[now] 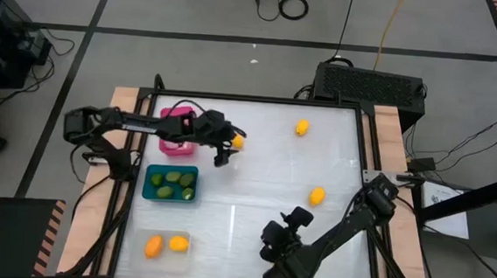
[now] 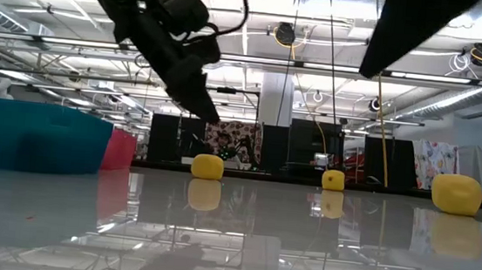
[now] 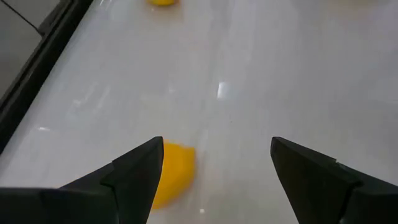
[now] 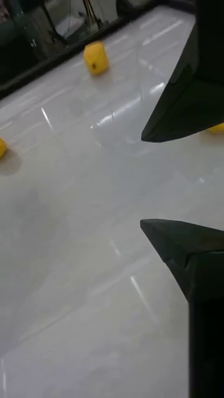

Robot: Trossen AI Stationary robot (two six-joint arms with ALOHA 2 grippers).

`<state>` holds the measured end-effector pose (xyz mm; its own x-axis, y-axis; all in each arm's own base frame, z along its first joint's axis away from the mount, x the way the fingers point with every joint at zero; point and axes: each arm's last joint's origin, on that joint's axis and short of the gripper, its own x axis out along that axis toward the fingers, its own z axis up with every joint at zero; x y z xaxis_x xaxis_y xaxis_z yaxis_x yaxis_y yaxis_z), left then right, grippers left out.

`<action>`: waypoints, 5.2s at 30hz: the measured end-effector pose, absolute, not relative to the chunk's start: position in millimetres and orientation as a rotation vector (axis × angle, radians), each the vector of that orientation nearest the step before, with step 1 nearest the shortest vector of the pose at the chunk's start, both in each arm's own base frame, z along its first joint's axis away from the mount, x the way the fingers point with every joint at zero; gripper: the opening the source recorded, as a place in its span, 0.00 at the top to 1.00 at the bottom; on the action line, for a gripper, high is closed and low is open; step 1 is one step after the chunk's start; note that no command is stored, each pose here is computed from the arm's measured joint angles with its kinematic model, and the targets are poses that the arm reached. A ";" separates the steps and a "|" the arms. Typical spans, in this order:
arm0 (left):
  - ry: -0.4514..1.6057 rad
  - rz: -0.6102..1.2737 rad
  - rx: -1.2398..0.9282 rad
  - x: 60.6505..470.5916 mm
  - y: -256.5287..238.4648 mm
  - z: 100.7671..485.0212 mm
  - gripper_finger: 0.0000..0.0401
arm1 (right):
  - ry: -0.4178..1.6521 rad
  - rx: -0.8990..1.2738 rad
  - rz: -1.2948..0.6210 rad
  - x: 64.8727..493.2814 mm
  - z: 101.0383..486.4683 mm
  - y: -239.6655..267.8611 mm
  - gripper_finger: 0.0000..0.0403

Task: Sort produce into baskets
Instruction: Put the yellow lime into the transparent bin

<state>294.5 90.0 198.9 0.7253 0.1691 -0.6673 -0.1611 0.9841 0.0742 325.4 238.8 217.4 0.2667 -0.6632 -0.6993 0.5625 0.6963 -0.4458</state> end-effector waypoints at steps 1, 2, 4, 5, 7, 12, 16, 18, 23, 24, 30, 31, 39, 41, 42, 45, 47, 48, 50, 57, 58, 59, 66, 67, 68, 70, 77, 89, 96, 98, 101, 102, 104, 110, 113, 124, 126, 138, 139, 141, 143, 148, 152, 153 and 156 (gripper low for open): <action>0.747 0.179 0.010 298.8 91.3 198.1 0.24 | 1.010 -0.130 -0.831 323.9 215.9 237.5 0.49; 0.763 0.178 0.005 302.9 92.5 197.1 0.24 | 1.010 -0.132 -0.833 322.2 215.5 236.1 0.49; 0.780 0.177 0.000 312.9 95.6 194.4 0.24 | 1.011 -0.127 -0.846 317.0 216.2 231.9 0.49; 0.794 0.172 0.004 317.6 97.1 193.0 0.24 | 1.008 -0.110 -0.855 314.7 216.4 230.4 0.49; 0.820 0.154 0.038 325.0 99.8 191.3 0.24 | 1.000 -0.077 -0.875 307.5 216.8 228.7 0.49; 0.880 0.123 0.073 335.7 103.1 180.3 0.24 | 0.976 -0.041 -0.893 289.7 204.6 230.3 0.49; 0.884 0.120 0.072 337.4 103.6 177.3 0.24 | 0.944 0.000 -0.903 277.8 198.5 231.3 0.49; 0.893 0.117 0.072 336.9 103.4 176.4 0.24 | 0.927 0.031 -0.908 276.0 195.7 233.0 0.49; 0.900 0.114 0.074 336.4 103.2 176.0 0.24 | 0.904 0.077 -0.891 276.5 194.6 237.4 0.49; 0.903 0.113 0.073 336.2 103.2 175.8 0.24 | 0.903 0.082 -0.885 277.3 194.3 237.8 0.49; 0.905 0.105 0.089 336.1 103.1 175.7 0.24 | 0.893 0.108 -0.849 281.0 193.0 241.0 0.49; 0.905 0.105 0.089 336.1 103.1 175.7 0.24 | 0.892 0.112 -0.847 281.3 192.9 241.3 0.49; 0.889 0.042 0.061 336.5 101.2 175.8 0.24 | 0.884 0.131 -0.840 282.9 192.5 242.4 0.49; 0.892 0.042 0.060 336.4 101.2 175.7 0.24 | 0.884 0.129 -0.839 283.2 192.5 242.1 0.49; 0.892 0.042 0.060 336.4 101.2 175.7 0.24 | 0.885 0.129 -0.839 283.3 192.5 242.0 0.49; 0.892 0.044 0.058 336.3 101.2 175.7 0.24 | 0.884 0.127 -0.842 284.6 192.4 240.7 0.49; 0.897 0.043 0.058 336.0 101.1 175.4 0.24 | 0.882 0.133 -0.844 286.6 192.3 239.2 0.49; 0.898 0.043 0.059 335.9 101.1 175.3 0.24 | 0.881 0.137 -0.846 287.5 192.2 238.3 0.49; 0.902 0.033 0.077 335.7 101.0 175.1 0.24 | 0.878 0.144 -0.852 289.9 192.1 236.2 0.49; 0.931 -0.029 0.180 334.0 98.8 173.4 0.24 | 0.872 0.162 -0.808 300.5 190.9 234.4 0.49; 0.935 -0.031 0.181 333.7 98.7 173.2 0.24 | 0.869 0.166 -0.796 301.7 190.7 235.5 0.49; 0.941 -0.035 0.185 333.2 98.7 172.8 0.24 | 0.865 0.171 -0.786 302.8 190.6 236.3 0.49; 0.936 -0.029 0.233 334.5 99.7 174.8 0.24 | 0.808 0.162 -0.745 307.9 191.1 240.2 0.49; 0.930 -0.022 0.240 335.3 100.3 177.3 0.24 | 0.810 0.158 -0.744 307.8 191.1 240.1 0.49; 0.924 -0.010 0.250 336.6 101.0 180.4 0.24 | 0.811 0.154 -0.742 307.9 191.1 240.0 0.49; 0.906 0.016 0.268 340.4 102.9 188.5 0.24 | 0.814 0.146 -0.741 308.6 191.1 239.2 0.49; 0.952 0.111 0.294 339.7 115.1 198.0 0.24 | 0.810 0.160 -0.751 312.8 191.0 235.0 0.49; 1.016 0.127 0.327 333.4 128.7 191.8 0.24 | 0.806 0.173 -0.745 313.5 191.0 236.1 0.49; 1.098 0.131 0.336 333.8 130.7 176.3 0.24 | 0.805 0.174 -0.739 314.0 191.0 236.6 0.49; 1.129 0.136 0.337 334.6 131.5 168.2 0.24 | 0.804 0.176 -0.735 314.4 191.0 237.0 0.49; 1.170 0.160 0.358 337.0 133.9 156.0 0.24 | 0.799 0.184 -0.729 314.6 191.1 238.3 0.49; 1.182 0.168 0.363 336.9 134.4 153.5 0.24 | 0.795 0.189 -0.726 314.7 191.1 239.0 0.49; 1.187 0.175 0.367 338.4 135.1 149.7 0.24 | 0.793 0.193 -0.721 314.1 191.1 240.6 0.49; 1.202 0.172 0.360 338.1 135.0 146.5 0.24 | 0.765 0.207 -0.704 314.8 191.6 244.5 0.49; 1.201 0.173 0.357 338.1 135.0 146.5 0.24 | 0.723 0.206 -0.704 317.0 192.6 245.0 0.49; 1.220 0.188 0.298 335.7 133.8 145.2 0.30 | 0.689 0.242 -0.666 322.2 193.7 249.4 0.49; 1.228 0.185 0.292 335.0 133.4 144.8 0.32 | 0.680 0.258 -0.656 322.9 194.0 251.6 0.49; 1.247 0.191 0.268 333.1 132.7 144.0 0.37 | 0.679 0.212 -0.591 324.9 195.3 257.6 0.49; 1.246 0.191 0.268 333.2 132.8 144.1 0.37 | 0.681 0.206 -0.589 325.0 195.3 257.5 0.49; 1.235 0.177 0.260 333.8 132.5 144.2 0.37 | 0.682 0.203 -0.587 325.0 195.3 257.5 0.49; 1.219 0.160 0.249 334.6 132.5 144.4 0.38 | 0.682 0.204 -0.588 325.0 195.2 257.5 0.49; 1.184 0.133 0.235 337.2 131.5 145.1 0.38 | 0.683 0.206 -0.588 325.1 195.2 257.3 0.49; 1.173 0.109 0.218 337.5 131.0 145.1 0.38 | 0.681 0.212 -0.592 325.6 195.2 256.9 0.49; 1.172 0.108 0.217 337.5 130.9 145.1 0.38 | 0.680 0.214 -0.592 325.7 195.2 256.8 0.49; 1.172 0.106 0.217 337.8 130.1 145.1 0.38 | 0.680 0.216 -0.592 325.7 195.3 256.9 0.49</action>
